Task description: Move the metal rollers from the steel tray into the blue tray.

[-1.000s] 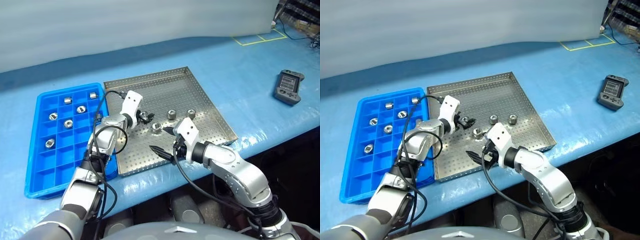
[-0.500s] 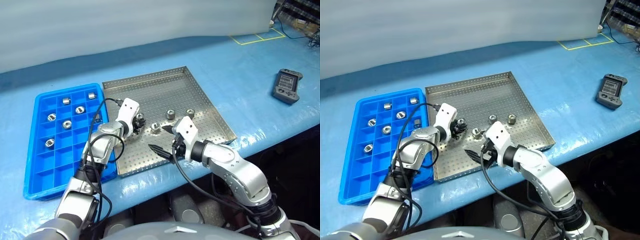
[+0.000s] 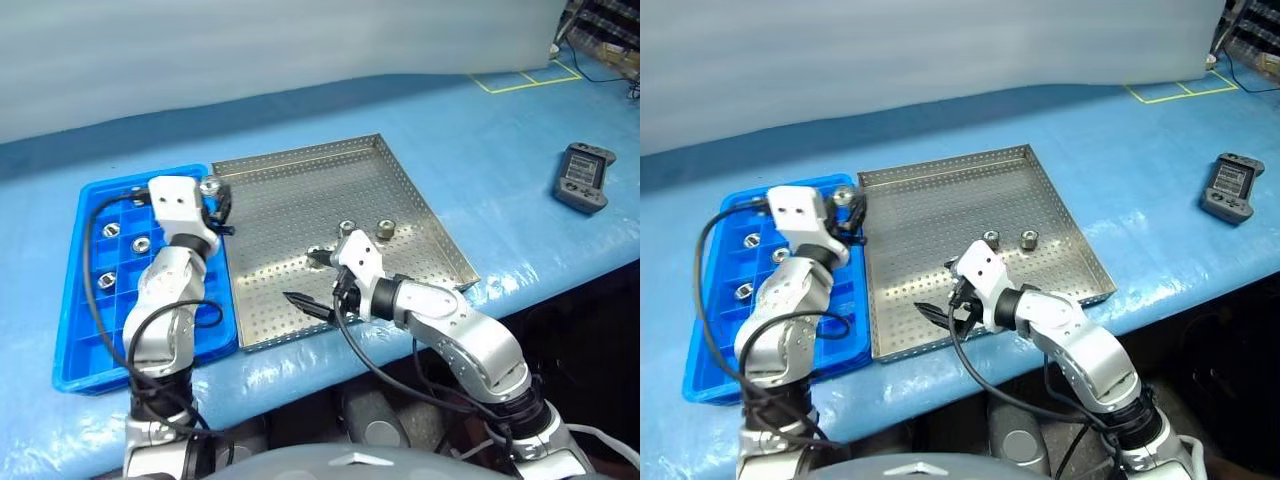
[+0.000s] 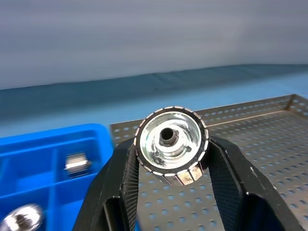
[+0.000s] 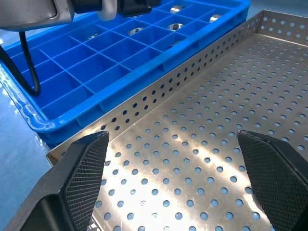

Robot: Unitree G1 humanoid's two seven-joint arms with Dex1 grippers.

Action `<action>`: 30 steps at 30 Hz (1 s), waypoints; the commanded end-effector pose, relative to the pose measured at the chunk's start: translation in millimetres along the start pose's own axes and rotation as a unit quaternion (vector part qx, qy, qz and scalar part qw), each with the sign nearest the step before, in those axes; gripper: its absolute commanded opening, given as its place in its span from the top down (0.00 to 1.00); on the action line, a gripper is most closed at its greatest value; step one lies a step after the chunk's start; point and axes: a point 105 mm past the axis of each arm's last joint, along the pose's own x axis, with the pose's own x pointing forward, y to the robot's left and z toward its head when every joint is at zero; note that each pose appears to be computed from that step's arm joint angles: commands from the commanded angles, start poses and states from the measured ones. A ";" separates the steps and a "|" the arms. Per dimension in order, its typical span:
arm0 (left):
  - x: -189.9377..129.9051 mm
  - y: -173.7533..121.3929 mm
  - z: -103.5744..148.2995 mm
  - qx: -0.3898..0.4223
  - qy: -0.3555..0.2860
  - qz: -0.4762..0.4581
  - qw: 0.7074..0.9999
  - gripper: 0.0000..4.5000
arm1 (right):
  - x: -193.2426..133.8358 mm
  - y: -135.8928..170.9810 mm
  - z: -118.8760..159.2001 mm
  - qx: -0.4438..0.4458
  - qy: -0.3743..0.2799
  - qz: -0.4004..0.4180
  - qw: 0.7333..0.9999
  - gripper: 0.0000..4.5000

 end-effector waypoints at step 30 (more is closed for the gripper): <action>-85.0 46.6 -46.5 0.052 0.091 0.189 0.976 0.15 | 10.8 20.2 11.3 -0.024 -0.016 0.073 0.997 0.00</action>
